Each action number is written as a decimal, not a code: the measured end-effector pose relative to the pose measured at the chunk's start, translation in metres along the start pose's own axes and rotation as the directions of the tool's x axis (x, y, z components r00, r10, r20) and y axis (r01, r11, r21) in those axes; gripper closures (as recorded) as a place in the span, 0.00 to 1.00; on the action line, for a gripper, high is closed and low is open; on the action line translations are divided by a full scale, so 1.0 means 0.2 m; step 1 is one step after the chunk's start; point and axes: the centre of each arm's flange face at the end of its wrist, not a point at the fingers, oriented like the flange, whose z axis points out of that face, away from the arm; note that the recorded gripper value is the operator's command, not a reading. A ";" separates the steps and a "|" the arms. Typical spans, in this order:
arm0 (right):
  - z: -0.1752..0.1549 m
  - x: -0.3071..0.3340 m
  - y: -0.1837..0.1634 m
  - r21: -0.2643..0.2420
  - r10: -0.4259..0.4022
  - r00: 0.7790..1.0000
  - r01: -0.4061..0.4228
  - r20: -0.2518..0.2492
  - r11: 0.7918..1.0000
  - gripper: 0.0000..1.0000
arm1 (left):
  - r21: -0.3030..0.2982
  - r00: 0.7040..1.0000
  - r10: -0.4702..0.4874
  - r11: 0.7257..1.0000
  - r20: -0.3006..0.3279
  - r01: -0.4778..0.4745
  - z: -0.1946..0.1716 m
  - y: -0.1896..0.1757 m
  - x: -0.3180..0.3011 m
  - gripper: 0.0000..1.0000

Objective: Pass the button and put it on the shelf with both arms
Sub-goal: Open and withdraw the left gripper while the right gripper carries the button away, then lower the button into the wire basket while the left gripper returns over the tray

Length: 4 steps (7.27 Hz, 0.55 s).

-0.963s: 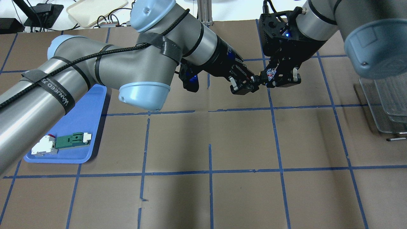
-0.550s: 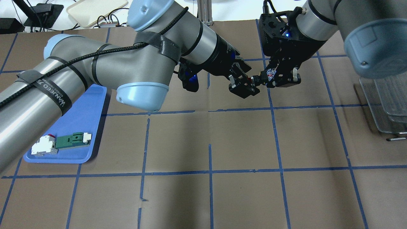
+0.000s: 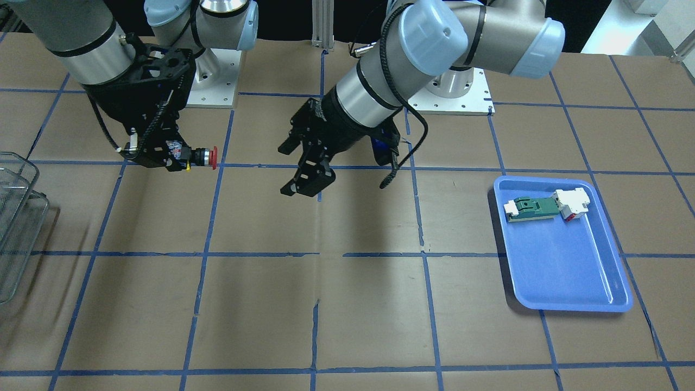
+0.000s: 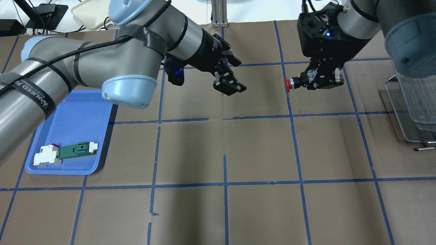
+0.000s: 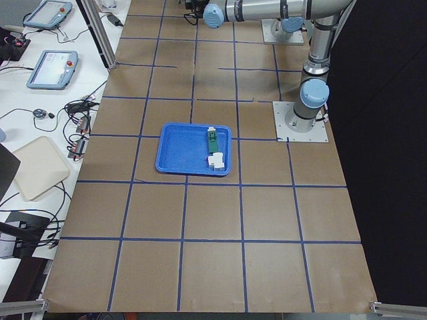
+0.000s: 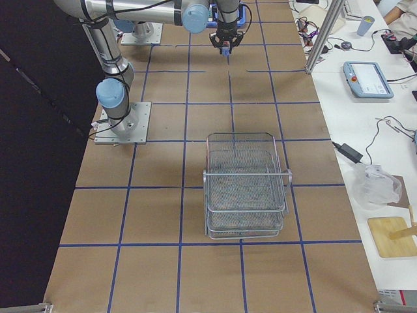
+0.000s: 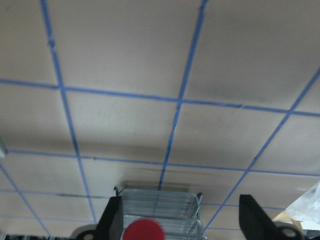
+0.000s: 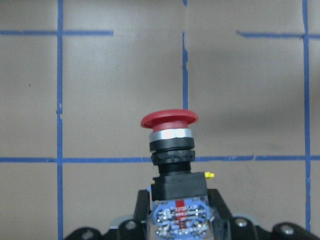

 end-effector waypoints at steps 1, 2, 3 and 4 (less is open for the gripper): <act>-0.01 0.03 0.22 -0.043 0.044 0.999 -0.044 0.002 0.998 1.00 | 0.043 0.998 0.055 0.998 -0.017 -0.055 -0.09 -0.19 0.11 0.13; 0.00 0.06 0.46 -0.071 0.111 0.994 -0.110 0.016 0.991 1.00 | 0.136 0.987 0.159 0.978 0.003 -0.158 -0.20 -0.42 0.21 0.03; 0.01 0.07 0.71 -0.112 0.174 0.984 -0.170 0.029 0.979 1.00 | 0.245 0.957 0.278 0.926 0.076 -0.289 -0.31 -0.64 0.26 0.00; 0.00 0.07 0.95 -0.164 0.194 0.981 -0.187 0.024 0.969 1.00 | 0.319 0.908 0.379 0.851 0.178 -0.418 -0.44 -0.80 0.27 0.00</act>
